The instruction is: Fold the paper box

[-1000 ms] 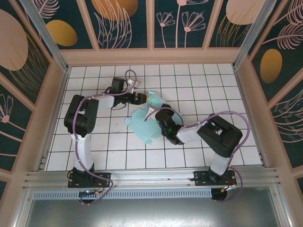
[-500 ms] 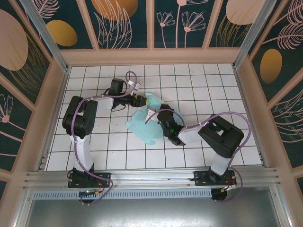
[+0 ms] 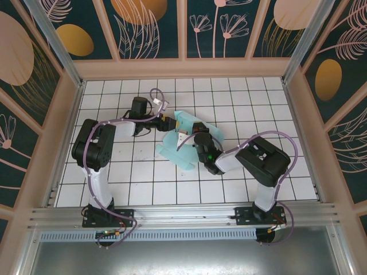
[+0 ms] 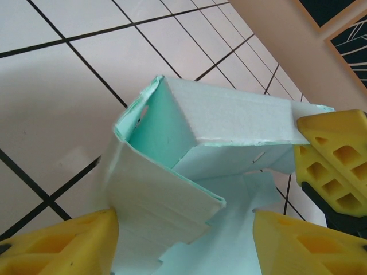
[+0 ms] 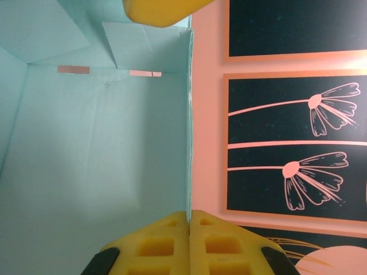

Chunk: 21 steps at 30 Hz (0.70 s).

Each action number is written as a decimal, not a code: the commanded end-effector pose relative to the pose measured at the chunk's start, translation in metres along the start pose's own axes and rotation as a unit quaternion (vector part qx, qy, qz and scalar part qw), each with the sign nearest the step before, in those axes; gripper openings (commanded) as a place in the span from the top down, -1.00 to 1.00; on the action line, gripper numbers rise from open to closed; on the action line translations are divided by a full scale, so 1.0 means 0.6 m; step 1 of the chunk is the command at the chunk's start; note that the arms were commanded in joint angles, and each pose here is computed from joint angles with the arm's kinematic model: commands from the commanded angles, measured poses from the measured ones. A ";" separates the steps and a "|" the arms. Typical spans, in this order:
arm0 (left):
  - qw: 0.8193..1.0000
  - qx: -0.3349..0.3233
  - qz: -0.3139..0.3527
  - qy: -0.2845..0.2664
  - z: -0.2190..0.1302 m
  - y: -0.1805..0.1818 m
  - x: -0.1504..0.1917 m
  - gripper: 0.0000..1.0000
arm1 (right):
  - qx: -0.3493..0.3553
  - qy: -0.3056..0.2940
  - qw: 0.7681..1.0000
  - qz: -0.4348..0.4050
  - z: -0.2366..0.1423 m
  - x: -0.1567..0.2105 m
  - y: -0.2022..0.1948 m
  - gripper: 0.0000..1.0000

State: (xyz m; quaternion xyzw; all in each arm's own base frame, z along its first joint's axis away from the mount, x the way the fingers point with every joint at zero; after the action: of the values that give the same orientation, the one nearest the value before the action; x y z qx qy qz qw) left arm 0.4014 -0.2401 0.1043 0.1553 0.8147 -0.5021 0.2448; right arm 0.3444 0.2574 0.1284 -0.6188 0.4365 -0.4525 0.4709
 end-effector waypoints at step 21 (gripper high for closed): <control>0.998 0.046 0.038 -0.002 -0.007 -0.041 -0.005 -0.23 | 0.012 0.011 1.000 0.026 0.010 0.010 -0.009 1.00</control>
State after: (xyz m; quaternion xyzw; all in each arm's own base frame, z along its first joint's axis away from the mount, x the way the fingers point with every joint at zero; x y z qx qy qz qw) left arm 0.4023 -0.2427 0.1146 0.1679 0.7958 -0.5217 0.2577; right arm 0.3476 0.2554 0.1243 -0.6139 0.4343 -0.4570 0.4750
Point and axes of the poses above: each hand's point on the last joint's axis, 136 mm out from that joint toward the fingers, its own z axis out along the fingers, its own y axis along the line the jaws close on, x = y × z, the point moved 3 cm from there along -z, back along the fingers, and after that the axes turned 12 degrees about -z, right-handed, at the moved point
